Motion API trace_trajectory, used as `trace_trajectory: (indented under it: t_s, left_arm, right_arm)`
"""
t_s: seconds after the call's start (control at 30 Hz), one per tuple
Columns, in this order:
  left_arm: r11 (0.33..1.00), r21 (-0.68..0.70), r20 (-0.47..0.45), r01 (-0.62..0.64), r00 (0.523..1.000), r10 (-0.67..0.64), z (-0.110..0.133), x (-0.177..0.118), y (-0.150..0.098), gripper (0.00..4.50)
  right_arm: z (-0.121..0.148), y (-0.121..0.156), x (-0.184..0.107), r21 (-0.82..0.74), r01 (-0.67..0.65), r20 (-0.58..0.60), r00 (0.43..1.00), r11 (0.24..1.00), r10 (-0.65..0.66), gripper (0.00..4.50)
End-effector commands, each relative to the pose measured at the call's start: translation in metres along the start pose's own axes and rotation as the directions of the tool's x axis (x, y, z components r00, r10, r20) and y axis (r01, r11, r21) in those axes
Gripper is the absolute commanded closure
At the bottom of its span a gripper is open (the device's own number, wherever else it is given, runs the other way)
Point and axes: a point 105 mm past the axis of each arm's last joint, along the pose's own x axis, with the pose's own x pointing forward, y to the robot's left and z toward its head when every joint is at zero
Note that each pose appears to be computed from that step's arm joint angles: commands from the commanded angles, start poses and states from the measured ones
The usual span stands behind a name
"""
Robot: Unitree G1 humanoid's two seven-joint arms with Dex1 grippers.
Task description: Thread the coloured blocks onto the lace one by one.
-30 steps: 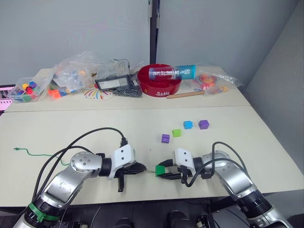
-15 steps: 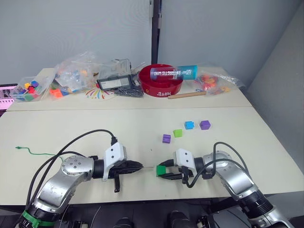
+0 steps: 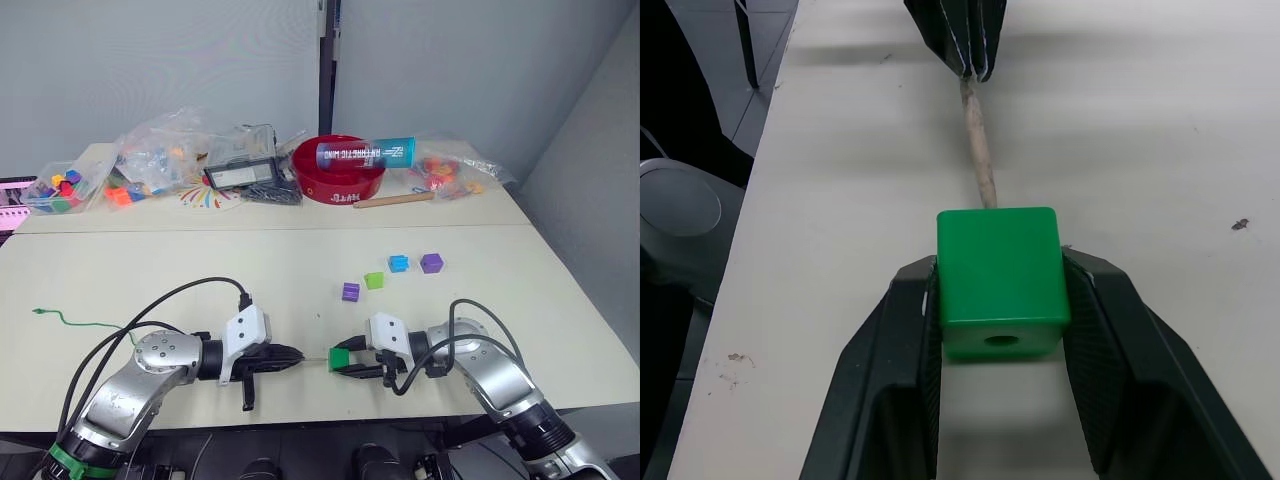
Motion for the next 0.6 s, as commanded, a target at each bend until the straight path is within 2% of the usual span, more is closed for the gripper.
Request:
trace_trajectory:
  t_s: [0.03, 0.37, 0.6]
  left_arm:
    - [0.999, 0.045, 0.022, 0.003, 1.000, -0.004, 0.011, 0.003, -0.001, 4.50]
    - [0.999, 0.044, 0.030, 0.001, 1.000, -0.002, 0.012, 0.006, 0.000, 4.50]
    - [1.000, -0.006, 0.018, 0.031, 0.999, -0.031, -0.006, 0.016, -0.003, 4.50]
  right_arm:
    - [-0.016, -0.001, 0.000, 0.051, 0.034, -0.066, 0.997, 0.998, -0.030, 3.34]
    - [-0.015, -0.002, 0.002, 0.055, 0.041, -0.060, 0.998, 0.998, -0.038, 3.34]
    - [-0.008, -0.003, 0.007, 0.079, 0.050, -0.029, 0.998, 0.996, -0.047, 3.34]
